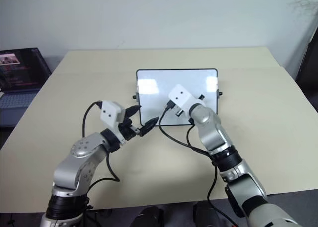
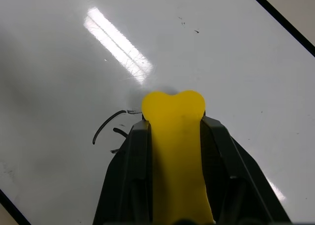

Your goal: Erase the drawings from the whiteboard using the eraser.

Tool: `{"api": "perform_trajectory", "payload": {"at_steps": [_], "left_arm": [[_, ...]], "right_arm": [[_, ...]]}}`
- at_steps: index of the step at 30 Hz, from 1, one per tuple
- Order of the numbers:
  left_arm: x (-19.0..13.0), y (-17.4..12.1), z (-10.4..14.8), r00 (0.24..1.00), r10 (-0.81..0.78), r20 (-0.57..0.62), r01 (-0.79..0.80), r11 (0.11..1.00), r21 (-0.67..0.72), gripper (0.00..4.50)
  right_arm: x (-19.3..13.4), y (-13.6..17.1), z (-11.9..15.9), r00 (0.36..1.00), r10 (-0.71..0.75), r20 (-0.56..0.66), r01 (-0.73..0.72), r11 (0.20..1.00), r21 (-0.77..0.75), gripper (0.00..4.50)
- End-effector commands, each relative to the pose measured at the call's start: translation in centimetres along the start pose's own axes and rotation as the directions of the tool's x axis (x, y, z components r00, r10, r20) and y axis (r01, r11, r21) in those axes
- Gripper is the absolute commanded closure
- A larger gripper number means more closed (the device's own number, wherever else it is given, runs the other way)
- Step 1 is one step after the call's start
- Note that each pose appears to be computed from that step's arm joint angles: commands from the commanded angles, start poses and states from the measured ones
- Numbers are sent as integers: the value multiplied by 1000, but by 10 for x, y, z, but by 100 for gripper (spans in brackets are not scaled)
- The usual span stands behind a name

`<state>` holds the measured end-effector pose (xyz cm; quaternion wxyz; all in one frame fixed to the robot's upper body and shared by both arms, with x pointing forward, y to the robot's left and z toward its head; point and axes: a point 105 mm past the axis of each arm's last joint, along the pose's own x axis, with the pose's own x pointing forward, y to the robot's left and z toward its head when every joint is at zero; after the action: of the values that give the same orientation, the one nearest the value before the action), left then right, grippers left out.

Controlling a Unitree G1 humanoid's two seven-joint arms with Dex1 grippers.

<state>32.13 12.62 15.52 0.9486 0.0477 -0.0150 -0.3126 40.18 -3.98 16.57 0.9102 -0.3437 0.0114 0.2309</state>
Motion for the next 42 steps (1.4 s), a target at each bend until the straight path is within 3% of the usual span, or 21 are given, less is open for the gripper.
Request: {"api": "perform_trajectory", "payload": {"at_steps": [1,10,17,27,38,42], "left_arm": [[-1,-4,15,998,-14,55,13,1000,23,0],[-1,-5,14,998,-19,53,18,1000,22,0],[-1,-6,13,998,-25,52,24,1000,20,0],[0,-9,12,998,-45,50,44,999,20,0],[-7,-17,5,993,-120,14,120,993,4,0],[-9,-19,4,991,-131,7,131,991,-7,0]], "right_arm": [[0,5,-1,1000,11,-6,-11,1000,-3,352],[0,3,4,1000,3,9,-3,1000,12,352],[-2,-17,25,996,-48,78,43,997,61,352],[-16,-33,30,995,-72,74,60,986,156,352],[-41,-50,3,999,-25,-39,39,918,394,352],[-49,-43,-15,993,52,-102,13,834,551,352]]}}
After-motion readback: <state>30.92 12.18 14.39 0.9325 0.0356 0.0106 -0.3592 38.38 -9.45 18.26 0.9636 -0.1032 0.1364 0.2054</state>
